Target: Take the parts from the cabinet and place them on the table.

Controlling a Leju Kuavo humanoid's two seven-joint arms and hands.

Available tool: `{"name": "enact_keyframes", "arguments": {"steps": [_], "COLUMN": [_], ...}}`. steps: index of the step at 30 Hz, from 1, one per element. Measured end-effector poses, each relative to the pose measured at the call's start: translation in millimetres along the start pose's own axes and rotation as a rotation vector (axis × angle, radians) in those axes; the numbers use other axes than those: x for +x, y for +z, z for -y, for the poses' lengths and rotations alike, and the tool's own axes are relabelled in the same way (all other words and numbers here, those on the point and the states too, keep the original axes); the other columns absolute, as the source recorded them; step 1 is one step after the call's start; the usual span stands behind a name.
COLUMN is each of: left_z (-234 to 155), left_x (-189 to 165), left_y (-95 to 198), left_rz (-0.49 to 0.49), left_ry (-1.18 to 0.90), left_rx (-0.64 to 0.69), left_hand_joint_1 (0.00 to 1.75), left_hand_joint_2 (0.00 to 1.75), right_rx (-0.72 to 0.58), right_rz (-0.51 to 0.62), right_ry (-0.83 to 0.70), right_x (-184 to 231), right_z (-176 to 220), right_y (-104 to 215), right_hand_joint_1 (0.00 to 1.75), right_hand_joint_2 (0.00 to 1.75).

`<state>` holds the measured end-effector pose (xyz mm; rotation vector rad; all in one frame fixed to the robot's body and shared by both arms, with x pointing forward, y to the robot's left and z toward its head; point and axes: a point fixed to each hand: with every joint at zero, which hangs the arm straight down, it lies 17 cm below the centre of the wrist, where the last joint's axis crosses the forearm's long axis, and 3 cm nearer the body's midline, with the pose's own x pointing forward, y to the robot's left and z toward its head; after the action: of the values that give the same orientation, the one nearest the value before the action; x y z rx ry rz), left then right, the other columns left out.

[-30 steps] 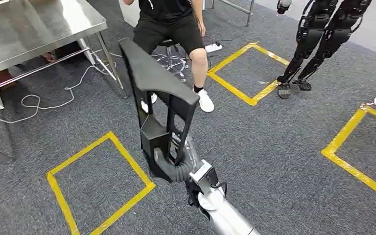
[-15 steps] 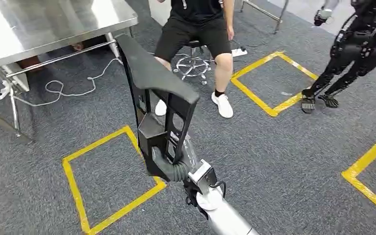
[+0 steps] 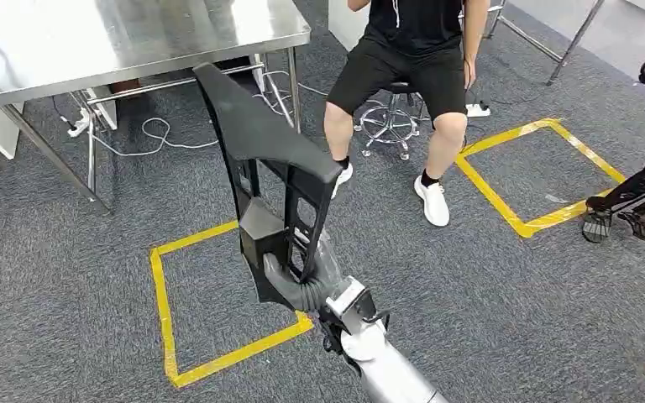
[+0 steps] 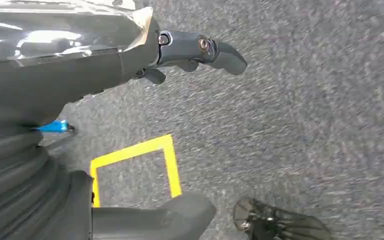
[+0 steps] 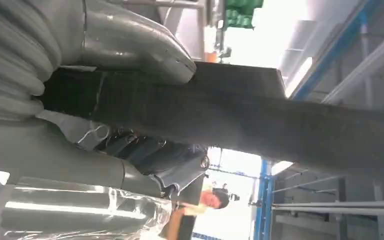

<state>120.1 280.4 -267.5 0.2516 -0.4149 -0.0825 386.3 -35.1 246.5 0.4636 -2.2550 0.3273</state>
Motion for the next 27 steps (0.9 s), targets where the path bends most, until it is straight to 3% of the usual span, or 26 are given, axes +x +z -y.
{"name": "enact_keyframes", "arguments": {"steps": [27], "left_z": [3.1], "left_x": [2.3], "left_y": [0.1], "left_rz": [-0.008], "left_ry": [-0.009], "left_rx": [0.003], "left_hand_joint_1": [0.0], "left_hand_joint_2": [1.75], "right_rx": [0.05], "right_rz": [-0.027], "right_ry": [-0.013], "right_x": [-6.3], "right_z": [-19.0], "right_y": [4.4], "right_hand_joint_1": [1.75], "right_hand_joint_2": [1.75]}}
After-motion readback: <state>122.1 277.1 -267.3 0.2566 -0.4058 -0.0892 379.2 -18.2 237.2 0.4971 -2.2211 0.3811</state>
